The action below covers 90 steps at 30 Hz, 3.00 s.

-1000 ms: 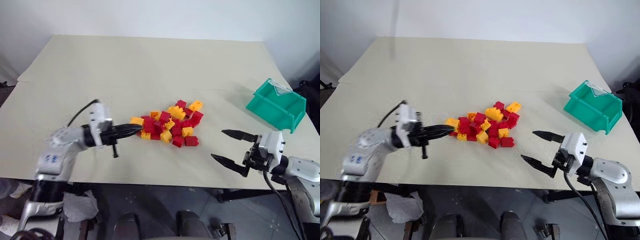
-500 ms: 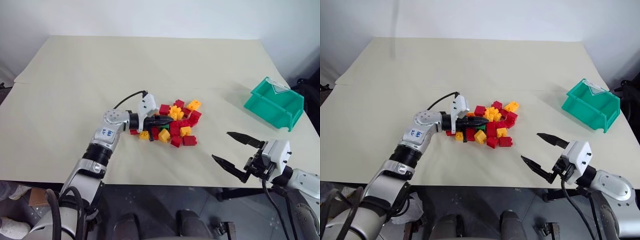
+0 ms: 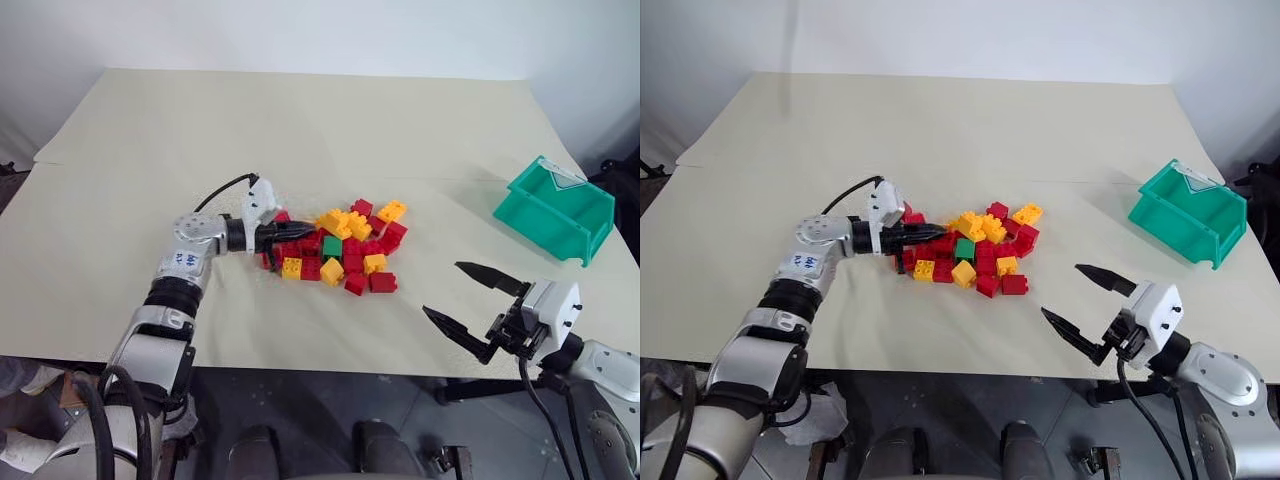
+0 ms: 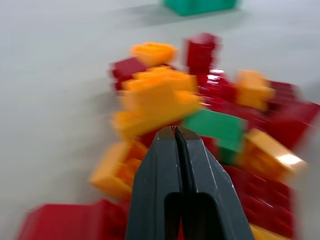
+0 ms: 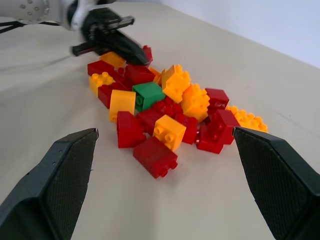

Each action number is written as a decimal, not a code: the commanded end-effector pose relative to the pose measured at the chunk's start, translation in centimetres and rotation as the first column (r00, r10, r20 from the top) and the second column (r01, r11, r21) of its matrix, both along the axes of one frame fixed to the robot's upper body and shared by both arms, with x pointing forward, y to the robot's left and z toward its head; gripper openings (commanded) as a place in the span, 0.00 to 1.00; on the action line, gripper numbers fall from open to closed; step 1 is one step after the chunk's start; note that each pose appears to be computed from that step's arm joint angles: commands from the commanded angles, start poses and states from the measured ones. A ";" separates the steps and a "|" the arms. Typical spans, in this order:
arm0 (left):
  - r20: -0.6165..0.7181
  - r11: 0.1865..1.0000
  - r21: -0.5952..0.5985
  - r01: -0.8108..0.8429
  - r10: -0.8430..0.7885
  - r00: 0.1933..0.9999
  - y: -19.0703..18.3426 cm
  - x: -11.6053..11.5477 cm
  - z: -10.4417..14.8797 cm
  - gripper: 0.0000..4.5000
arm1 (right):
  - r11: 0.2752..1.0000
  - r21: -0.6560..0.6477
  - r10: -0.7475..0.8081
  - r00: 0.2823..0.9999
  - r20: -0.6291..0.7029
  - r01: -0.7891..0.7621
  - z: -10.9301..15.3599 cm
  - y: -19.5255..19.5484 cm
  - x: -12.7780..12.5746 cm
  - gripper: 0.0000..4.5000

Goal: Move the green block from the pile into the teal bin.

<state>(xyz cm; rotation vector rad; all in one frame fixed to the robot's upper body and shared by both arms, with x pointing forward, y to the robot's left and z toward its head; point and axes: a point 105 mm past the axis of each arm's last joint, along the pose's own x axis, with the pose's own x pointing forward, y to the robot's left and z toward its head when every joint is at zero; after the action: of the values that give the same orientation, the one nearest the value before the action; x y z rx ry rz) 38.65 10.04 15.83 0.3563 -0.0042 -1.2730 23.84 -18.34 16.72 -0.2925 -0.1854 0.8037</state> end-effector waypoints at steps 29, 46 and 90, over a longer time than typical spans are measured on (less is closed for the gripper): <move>0.095 0.981 -0.036 -0.193 0.195 0.976 -1.7 4.2 3.8 0.02 | 1.000 0.006 0.000 0.999 0.036 0.000 1.4 0.8 -0.5 1.00; 0.091 0.995 0.030 -0.092 0.089 0.992 11.3 -1.5 3.5 0.87 | 0.998 -0.067 0.010 1.000 0.017 -0.009 1.9 -0.7 -0.8 1.00; 0.004 0.935 0.336 0.114 -0.123 0.992 -5.5 1.8 1.2 0.26 | 0.998 0.026 -0.049 0.999 0.002 0.049 2.5 -0.6 -0.8 1.00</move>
<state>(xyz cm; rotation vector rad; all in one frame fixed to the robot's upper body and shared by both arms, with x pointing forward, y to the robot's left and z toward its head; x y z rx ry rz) 40.32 4.88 16.63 0.6764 0.1748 -1.3874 23.30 -18.87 18.13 -0.2591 -0.1434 0.7659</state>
